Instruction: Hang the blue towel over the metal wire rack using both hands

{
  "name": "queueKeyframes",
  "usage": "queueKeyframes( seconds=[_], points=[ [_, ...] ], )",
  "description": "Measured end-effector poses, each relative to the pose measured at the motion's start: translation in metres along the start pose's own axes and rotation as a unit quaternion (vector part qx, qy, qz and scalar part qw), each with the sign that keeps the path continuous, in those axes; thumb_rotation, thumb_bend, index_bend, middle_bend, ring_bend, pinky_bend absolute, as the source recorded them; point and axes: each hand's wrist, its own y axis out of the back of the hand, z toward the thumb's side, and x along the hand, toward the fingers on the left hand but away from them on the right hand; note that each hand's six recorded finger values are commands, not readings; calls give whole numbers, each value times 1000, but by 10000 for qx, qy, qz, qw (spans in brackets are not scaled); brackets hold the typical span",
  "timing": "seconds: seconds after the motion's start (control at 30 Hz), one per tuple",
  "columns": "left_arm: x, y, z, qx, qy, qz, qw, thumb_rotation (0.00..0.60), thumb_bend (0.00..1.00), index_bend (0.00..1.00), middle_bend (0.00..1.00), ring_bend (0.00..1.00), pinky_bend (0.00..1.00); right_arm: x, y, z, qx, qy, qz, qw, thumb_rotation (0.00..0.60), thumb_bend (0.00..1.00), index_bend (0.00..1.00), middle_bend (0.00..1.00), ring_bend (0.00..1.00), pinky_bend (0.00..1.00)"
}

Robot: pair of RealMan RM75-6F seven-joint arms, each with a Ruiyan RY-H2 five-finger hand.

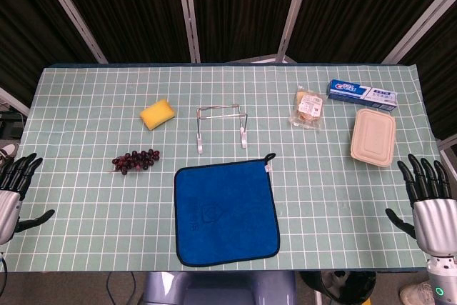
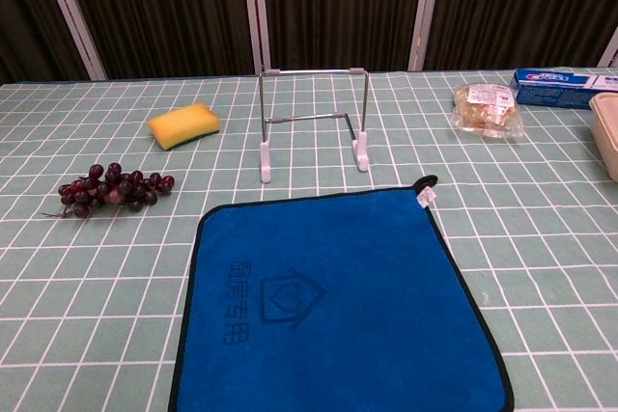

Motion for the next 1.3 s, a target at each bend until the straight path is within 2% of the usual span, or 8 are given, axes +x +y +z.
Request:
queueKeyframes(
  seconds=[0.23,0.33,0.4,0.57,0.73,0.87,1.03,1.3],
  points=[
    [-1,0,1,65,101,-51,9999,600,0,0,0,0,0,-7,-12,15,-226,396,246,9987,600,0,0,0,0,0],
    [-1,2,2,85,119,-28,9999,600,0,0,0,0,0,-19,-25,33,-287,926,469,9942,600,0,0,0,0,0],
    [-1,2,3,118,143,-40,9998,600,0,0,0,0,0,-30,-37,51,-372,1403,719,9868,600,0,0,0,0,0],
    [-1,-2,4,122,226,-178,9995,600,0,0,0,0,0,-63,-61,106,-579,2665,1212,9544,600,0,12,0,0,0],
    [2,-3,-3,196,415,-212,9987,600,0,0,0,0,0,-88,-81,154,-566,3590,1388,9212,600,9,48,0,0,0],
    [3,-4,-5,240,511,-193,9982,600,0,0,0,0,0,-100,-102,179,-258,4190,1454,8959,600,91,117,0,0,0],
    [1,-3,-4,246,525,-171,9982,600,0,0,0,0,0,-102,-126,189,220,4588,1538,8749,600,172,139,0,0,0],
    [2,-4,-1,259,479,-181,9984,600,0,0,0,0,0,-93,-164,195,830,4985,1642,8472,600,181,163,0,0,0]
  ],
)
